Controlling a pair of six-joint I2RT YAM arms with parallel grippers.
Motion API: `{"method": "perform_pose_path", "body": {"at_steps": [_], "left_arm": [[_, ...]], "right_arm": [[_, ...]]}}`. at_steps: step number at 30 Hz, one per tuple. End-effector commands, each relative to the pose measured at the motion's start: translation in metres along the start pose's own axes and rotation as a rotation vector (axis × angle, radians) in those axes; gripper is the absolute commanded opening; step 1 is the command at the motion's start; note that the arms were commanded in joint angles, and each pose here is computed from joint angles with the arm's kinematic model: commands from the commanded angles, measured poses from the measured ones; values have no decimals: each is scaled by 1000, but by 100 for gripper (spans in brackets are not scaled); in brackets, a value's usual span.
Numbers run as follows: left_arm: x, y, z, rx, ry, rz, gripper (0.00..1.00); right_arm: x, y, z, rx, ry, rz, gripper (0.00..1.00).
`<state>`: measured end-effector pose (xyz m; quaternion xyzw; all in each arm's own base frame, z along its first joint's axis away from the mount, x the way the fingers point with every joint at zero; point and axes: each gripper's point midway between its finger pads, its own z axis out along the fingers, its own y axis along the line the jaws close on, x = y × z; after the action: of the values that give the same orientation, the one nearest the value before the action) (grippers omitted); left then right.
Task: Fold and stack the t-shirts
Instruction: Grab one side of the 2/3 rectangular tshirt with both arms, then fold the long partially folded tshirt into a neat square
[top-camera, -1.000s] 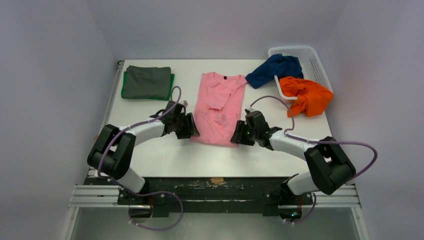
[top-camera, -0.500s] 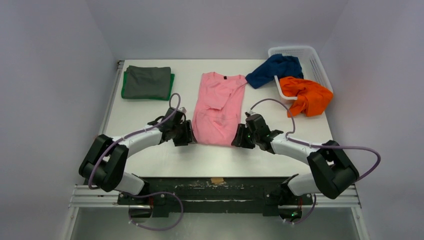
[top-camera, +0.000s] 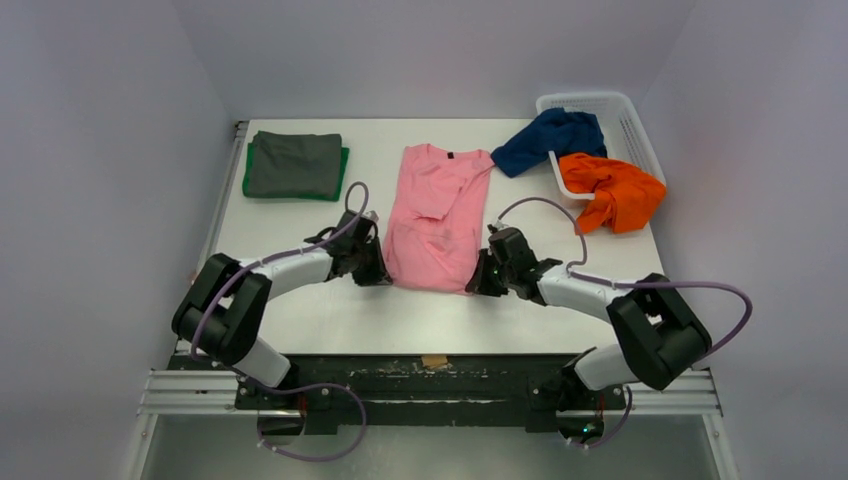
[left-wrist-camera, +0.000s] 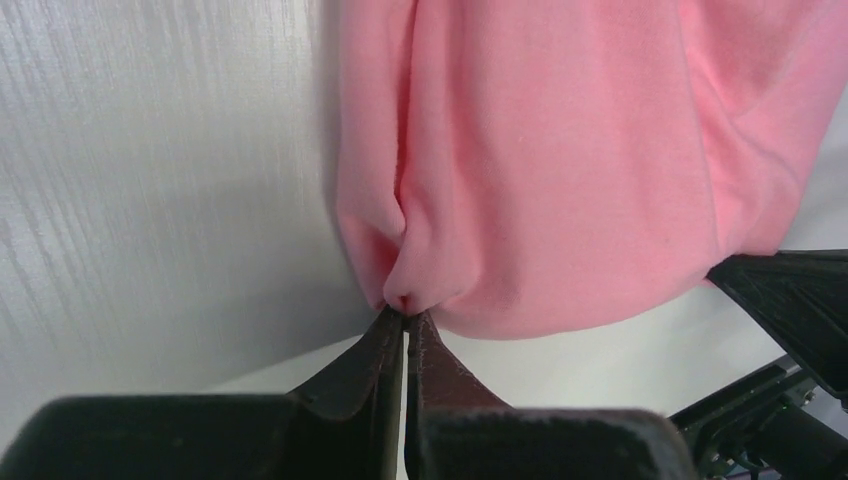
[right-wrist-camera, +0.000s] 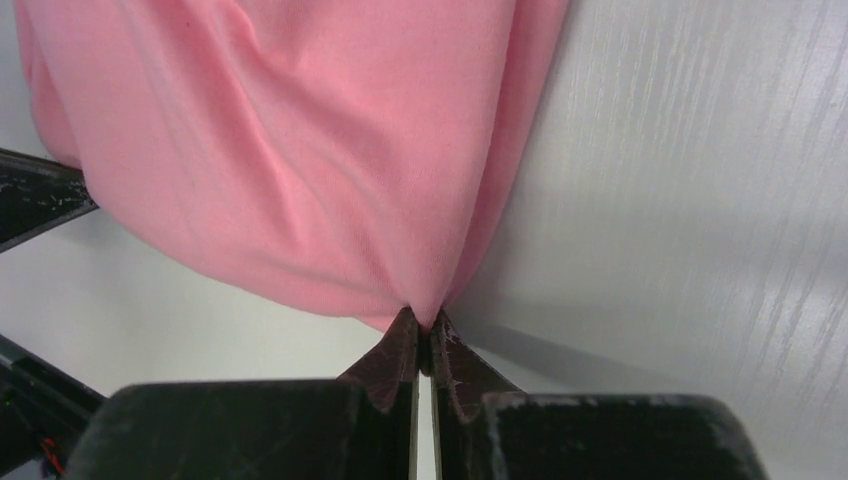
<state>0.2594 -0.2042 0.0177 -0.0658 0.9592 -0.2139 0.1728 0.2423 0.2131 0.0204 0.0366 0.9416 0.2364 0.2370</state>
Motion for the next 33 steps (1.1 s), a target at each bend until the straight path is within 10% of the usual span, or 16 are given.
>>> {"method": "perform_pose_path", "body": {"at_steps": [1,17,33], "left_arm": [[23,15,6,-17,18,-5,0],[115,9,-88,139,-74,66,0],[-20,-64,-120,100,-347,181,0]], "right_arm": [[33,-7,-12,-11,114,-30,0],[93,11,-105,-242,155,-65,0],[-70,29,-110,-27,-338,30,0]]}}
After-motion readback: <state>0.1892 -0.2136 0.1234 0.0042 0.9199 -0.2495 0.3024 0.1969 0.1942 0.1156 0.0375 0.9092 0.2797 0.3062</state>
